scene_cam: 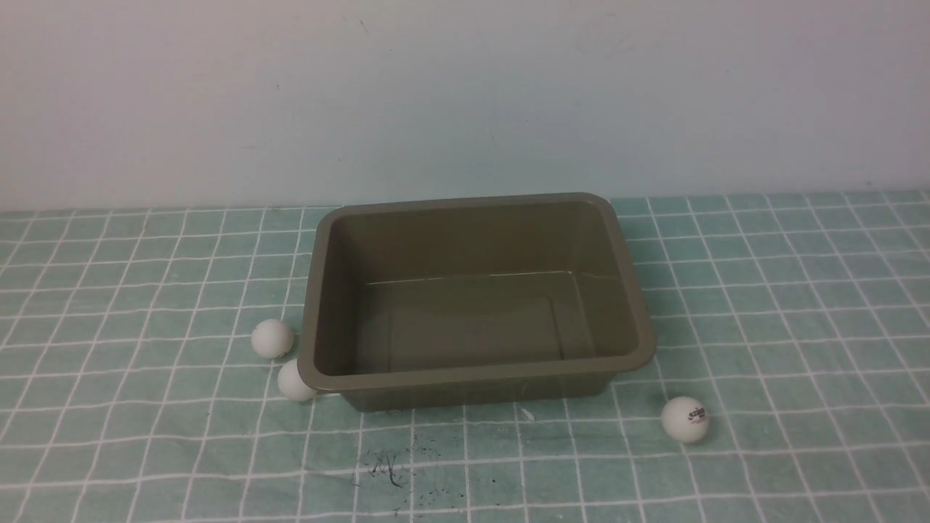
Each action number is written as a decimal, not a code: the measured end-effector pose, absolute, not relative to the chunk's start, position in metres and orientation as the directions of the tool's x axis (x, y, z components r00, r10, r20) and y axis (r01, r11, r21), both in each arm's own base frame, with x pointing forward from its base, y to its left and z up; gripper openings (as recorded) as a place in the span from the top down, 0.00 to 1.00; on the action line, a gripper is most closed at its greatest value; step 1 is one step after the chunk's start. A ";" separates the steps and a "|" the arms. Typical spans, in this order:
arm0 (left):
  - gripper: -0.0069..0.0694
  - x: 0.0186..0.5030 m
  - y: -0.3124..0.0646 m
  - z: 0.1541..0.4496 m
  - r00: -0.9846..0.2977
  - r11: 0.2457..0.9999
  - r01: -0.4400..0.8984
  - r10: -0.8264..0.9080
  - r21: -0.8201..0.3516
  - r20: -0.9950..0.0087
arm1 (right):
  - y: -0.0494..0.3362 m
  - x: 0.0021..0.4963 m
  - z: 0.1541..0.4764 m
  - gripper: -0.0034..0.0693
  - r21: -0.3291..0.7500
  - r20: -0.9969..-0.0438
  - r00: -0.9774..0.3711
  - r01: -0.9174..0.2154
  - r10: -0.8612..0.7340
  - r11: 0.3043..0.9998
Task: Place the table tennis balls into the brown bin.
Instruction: 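Reach for and grasp a ping pong ball on the table, then release the ping pong ball into the bin and lift the gripper away, then reach for and grasp a ping pong ball on the table beside the basket, then drop the ball into the bin, then reach for and grasp a ping pong ball on the table beside the basket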
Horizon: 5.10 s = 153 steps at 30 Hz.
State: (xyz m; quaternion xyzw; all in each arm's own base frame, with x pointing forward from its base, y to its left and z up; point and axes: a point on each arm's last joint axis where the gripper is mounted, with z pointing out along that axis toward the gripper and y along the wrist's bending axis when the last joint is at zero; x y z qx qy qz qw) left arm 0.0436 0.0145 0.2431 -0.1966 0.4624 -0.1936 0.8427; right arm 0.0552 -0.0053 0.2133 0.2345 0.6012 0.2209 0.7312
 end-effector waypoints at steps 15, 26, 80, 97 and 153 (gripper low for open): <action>0.92 0.055 -0.001 0.283 0.155 0.887 0.106 -0.461 -0.449 -0.874 | -0.011 0.048 0.234 0.97 0.563 -0.726 0.400 -0.122 0.560 0.817; 0.92 0.148 -0.028 0.303 -0.820 0.948 0.060 -0.131 -0.312 -0.557 | 0.000 0.065 0.308 0.97 0.474 -0.879 0.063 -0.015 0.474 0.881; 0.92 0.256 -0.029 0.265 -0.908 0.962 0.116 0.001 -0.248 -0.420 | 0.126 0.310 0.265 0.45 0.245 -0.624 -0.777 -0.293 -0.081 0.924; 0.27 0.378 -0.028 0.203 -0.935 0.969 0.144 0.068 -0.199 -0.348 | 0.167 0.358 0.278 0.10 0.287 -0.419 -0.872 -0.391 -0.253 0.874; 0.90 0.374 0.028 0.277 -0.980 0.990 0.022 -0.007 -0.143 -0.199 | 0.072 0.136 0.401 0.97 0.259 -0.768 -0.638 -0.389 -0.055 0.884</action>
